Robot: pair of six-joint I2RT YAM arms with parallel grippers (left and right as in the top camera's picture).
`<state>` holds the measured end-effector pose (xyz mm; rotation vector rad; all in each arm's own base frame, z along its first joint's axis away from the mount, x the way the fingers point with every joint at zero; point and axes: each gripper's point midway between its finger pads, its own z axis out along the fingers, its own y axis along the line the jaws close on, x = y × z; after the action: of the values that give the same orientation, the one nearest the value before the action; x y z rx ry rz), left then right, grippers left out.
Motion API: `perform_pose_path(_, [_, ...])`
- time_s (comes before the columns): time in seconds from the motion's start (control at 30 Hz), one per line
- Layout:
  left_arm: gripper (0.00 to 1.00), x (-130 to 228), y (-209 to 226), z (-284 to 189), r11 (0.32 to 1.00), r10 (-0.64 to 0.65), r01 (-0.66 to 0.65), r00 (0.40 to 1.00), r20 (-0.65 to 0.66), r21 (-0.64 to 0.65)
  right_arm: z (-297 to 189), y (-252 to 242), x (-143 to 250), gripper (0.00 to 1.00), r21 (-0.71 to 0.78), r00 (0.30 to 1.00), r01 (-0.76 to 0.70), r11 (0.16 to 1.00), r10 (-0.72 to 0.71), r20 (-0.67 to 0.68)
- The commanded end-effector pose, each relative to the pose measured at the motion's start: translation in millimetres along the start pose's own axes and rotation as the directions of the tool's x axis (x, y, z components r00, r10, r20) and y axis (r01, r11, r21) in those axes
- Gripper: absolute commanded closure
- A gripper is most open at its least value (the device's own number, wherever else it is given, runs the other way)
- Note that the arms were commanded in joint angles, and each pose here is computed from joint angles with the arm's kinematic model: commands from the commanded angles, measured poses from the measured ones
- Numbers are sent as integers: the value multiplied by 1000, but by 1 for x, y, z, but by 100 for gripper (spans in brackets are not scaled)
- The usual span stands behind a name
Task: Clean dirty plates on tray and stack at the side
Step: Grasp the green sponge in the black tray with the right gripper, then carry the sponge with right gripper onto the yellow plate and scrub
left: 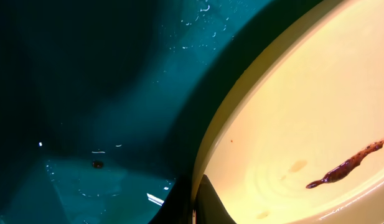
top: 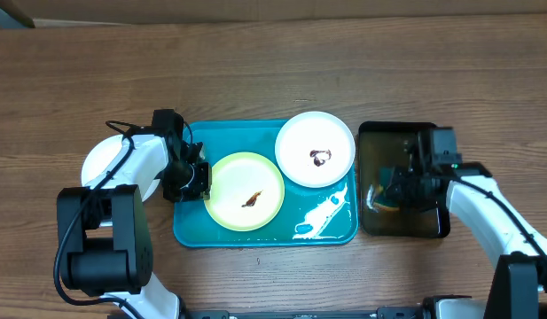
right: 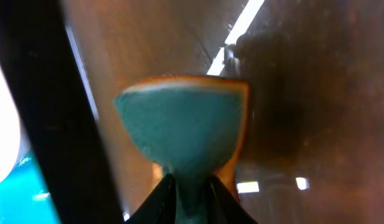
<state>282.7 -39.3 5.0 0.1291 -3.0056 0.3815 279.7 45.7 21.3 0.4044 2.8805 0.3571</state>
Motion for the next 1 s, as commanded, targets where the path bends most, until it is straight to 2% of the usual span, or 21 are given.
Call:
perform_pose_path(0.0, [96,5,4,6,999,-28,28,999,-26,-19,9,-9,7,81,26,998,-57,998,57,17])
perform_pose_path(0.07, [96,5,4,6,999,-28,28,999,-26,-20,12,-10,9,82,25,997,-73,997,72,21])
perform_pose_path(0.17, [96,5,4,6,999,-28,28,999,-25,-19,11,-8,7,92,17,997,-78,997,78,23])
perform_pose_path(0.27, [96,5,4,6,999,-28,28,999,-25,-20,4,-4,2,96,11,997,-78,997,77,17])
perform_pose_path(0.53, [96,5,4,6,999,-28,28,999,-25,-20,-43,20,-34,96,5,998,-46,999,45,36])
perform_pose_path(0.73, [96,5,4,6,999,-28,28,999,-25,-20,-88,66,-45,96,-85,989,144,986,-142,30])
perform_pose_path(0.97, [96,5,4,6,999,-28,27,999,-25,-19,-86,141,-7,96,-215,927,368,904,-374,18])
